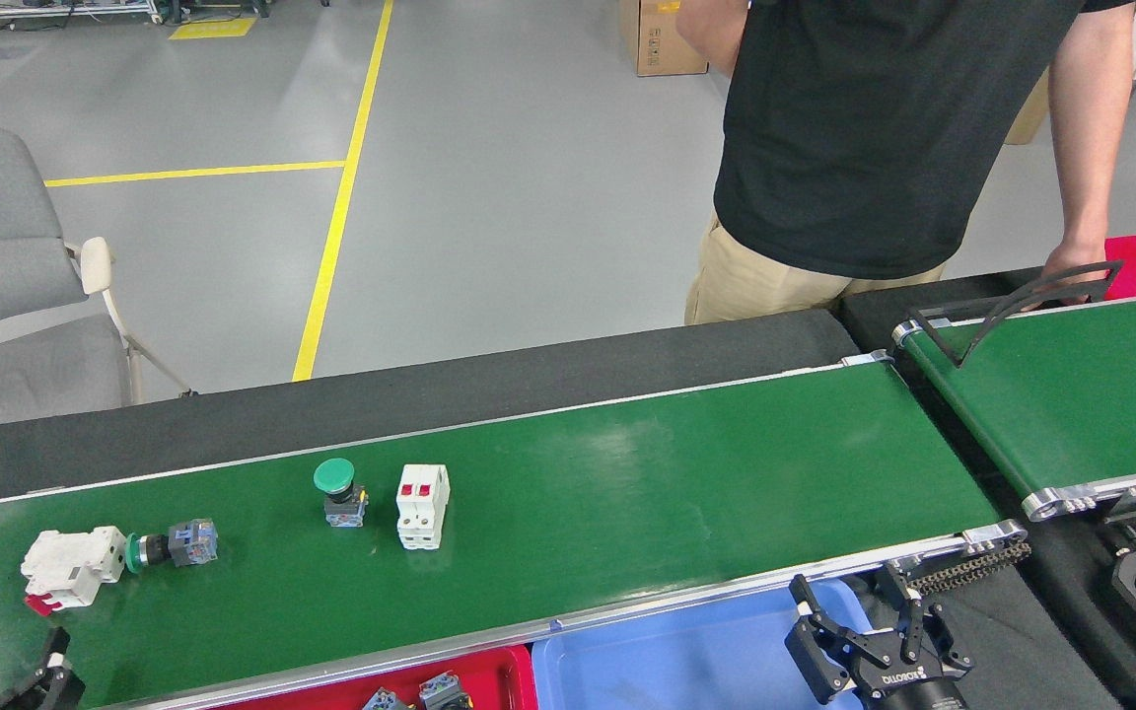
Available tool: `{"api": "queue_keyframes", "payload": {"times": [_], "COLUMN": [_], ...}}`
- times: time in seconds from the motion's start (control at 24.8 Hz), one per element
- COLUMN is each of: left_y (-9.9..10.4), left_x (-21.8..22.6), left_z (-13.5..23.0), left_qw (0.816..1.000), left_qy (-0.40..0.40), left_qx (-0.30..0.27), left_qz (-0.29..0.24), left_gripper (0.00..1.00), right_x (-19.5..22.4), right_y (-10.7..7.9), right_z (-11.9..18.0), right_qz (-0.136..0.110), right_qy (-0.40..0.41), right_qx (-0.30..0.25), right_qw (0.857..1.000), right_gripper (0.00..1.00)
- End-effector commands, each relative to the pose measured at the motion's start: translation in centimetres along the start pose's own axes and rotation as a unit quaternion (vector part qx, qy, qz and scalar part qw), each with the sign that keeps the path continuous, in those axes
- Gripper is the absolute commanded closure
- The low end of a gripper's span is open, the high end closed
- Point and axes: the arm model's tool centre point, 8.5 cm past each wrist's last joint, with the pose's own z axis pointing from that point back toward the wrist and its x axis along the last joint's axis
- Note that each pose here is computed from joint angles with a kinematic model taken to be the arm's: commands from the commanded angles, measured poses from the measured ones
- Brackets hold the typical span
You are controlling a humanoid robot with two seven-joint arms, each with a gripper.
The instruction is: Pick switch part from conveyor to tray
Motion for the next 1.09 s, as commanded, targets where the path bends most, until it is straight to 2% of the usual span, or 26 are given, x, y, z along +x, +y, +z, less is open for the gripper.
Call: {"api": "queue_keyframes", "payload": {"times": [0.0,0.2,0.36,0.52,0.6,0.68,0.85,1.05], "left_y": [0.5,0.6,1.0,0.9,0.5,-0.3,-0.9,-0.8], "left_x": [-1.5,-2.3,-2.4,-4.4,-4.7,-4.8,-4.4,-4.4], "left_z": [-0.8,-1.8,-2.9,-4.2,-5.1,-5.2,-5.0,-5.0], "left_qw": [1.000,1.000,1.000,0.999,0.999,0.998,0.998,0.998], "left_qy": [0.009,0.012,0.015,0.032,0.035,0.036,0.033,0.031], "left_qx": [-0.001,-0.006,-0.001,-0.017,-0.025,-0.036,-0.043,-0.038], "left_qz": [-0.007,-0.006,0.003,0.004,0.013,0.023,0.028,0.032], "left_gripper": [0.02,0.02,0.10,0.29,0.47,0.59,0.62,0.78], "right_x": [0.2,0.2,0.2,0.3,0.5,0.5,0.4,0.4], "right_y": [-0.7,-0.7,-0.6,-0.5,-0.4,-0.3,-0.1,-0.1], "right_z": [-0.4,-0.4,-0.4,-0.4,-0.5,-0.4,-0.4,-0.4], "right_qz": [0.002,0.002,0.002,0.002,0.002,0.002,0.001,0.001], "right_qy": [-0.007,-0.007,-0.006,-0.008,-0.012,-0.012,-0.012,-0.012], "right_qx": [-0.010,-0.009,-0.008,-0.006,-0.005,-0.003,0.000,0.000], "right_qw": [1.000,1.000,1.000,1.000,1.000,1.000,1.000,1.000], "right_gripper": [0.02,0.02,0.02,0.02,0.02,0.02,0.02,0.02]}}
